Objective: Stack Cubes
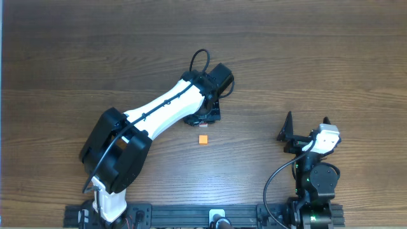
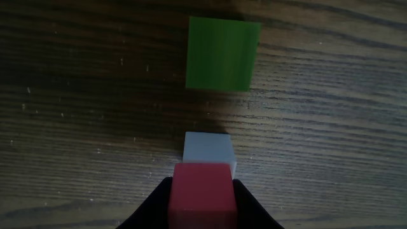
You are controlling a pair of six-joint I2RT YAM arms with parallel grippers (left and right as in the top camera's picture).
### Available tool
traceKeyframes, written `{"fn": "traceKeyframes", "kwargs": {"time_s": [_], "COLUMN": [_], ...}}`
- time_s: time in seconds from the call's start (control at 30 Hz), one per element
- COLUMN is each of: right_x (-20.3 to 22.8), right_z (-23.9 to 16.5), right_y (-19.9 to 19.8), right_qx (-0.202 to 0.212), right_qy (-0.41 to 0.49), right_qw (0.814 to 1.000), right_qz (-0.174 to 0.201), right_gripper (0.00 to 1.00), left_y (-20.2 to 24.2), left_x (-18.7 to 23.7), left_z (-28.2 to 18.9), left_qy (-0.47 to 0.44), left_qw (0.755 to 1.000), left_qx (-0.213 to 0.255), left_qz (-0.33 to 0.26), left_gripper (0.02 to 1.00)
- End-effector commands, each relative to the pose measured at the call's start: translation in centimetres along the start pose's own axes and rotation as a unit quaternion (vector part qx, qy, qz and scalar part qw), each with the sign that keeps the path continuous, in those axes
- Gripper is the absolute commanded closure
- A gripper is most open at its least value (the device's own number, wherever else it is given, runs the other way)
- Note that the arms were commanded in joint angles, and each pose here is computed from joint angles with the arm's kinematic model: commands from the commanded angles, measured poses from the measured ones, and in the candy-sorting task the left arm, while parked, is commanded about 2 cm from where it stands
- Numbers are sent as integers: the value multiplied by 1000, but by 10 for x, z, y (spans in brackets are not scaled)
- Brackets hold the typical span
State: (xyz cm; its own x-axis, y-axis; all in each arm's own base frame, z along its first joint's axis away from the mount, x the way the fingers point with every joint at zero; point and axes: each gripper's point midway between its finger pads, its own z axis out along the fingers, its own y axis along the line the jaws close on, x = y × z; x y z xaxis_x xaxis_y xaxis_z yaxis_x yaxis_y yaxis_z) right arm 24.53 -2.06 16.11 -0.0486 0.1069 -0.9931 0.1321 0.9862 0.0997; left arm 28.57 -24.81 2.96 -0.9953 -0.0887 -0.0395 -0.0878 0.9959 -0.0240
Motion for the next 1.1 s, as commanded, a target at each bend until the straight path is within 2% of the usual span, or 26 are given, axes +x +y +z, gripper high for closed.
{"fn": "traceKeyframes", "kwargs": {"time_s": [0.03, 0.3, 0.77, 0.83, 0.97, 1.1], "right_x": [1, 1, 1, 1, 1, 1], "right_z": [0, 0, 0, 0, 0, 0], "right_y": [-1, -1, -1, -1, -1, -1], "right_qx": [2, 2, 2, 2, 2, 2], "right_qy": [-2, -2, -2, -2, -2, -2], "right_qw": [1000, 1000, 1000, 1000, 1000, 1000], "right_qz": [5, 5, 5, 5, 5, 5], "right_gripper": [9, 7, 9, 7, 7, 7], "left_y": [4, 4, 4, 4, 3, 6], "left_x": [1, 1, 0, 0, 2, 8], "left_z": [9, 9, 9, 9, 8, 7], "left_qy": [1, 1, 1, 1, 2, 12], "left_qw": [1000, 1000, 1000, 1000, 1000, 1000], "left_qx": [-13, -13, -12, -12, -13, -21], "left_qz": [-7, -6, -6, -6, -6, -18], "left_gripper": [748, 730, 557, 509, 340, 244]}}
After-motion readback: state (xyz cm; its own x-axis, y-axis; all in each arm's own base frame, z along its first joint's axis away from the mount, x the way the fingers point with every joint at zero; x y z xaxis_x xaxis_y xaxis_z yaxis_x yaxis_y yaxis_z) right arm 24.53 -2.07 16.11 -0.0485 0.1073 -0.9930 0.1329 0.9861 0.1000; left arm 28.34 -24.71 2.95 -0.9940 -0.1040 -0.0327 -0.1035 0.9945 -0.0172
